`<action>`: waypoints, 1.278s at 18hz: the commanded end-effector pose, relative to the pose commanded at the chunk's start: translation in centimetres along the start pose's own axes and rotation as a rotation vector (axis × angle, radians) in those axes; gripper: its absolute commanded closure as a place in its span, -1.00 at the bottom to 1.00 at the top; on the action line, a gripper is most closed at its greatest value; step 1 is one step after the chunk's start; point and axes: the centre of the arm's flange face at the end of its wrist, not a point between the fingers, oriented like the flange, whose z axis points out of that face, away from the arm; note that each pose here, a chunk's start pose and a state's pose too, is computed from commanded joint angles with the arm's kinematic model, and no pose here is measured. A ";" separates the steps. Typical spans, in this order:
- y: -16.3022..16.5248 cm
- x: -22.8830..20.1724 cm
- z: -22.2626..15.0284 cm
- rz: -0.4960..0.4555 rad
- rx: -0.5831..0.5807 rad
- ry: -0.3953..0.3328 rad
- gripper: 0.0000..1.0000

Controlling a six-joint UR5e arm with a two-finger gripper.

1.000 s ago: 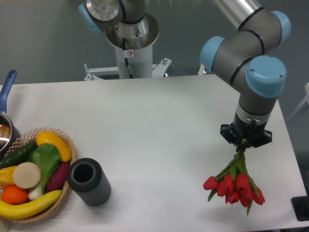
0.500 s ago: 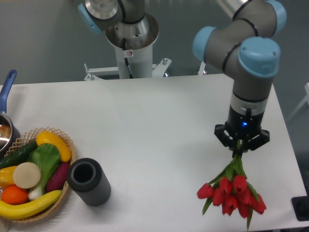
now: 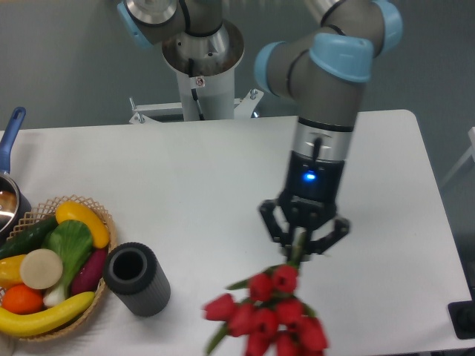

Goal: Insert the flowers into the vase
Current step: 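Carry the tulips across the table toward the dark grey vase, then lower the tulip stems down into the vase opening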

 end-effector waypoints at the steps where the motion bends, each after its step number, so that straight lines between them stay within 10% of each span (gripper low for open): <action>1: -0.4 0.8 0.4 0.011 0.002 0.013 1.00; 9: -4.2 5.6 0.7 0.057 0.280 0.309 1.00; 23: -3.9 7.5 4.3 0.151 0.424 0.485 1.00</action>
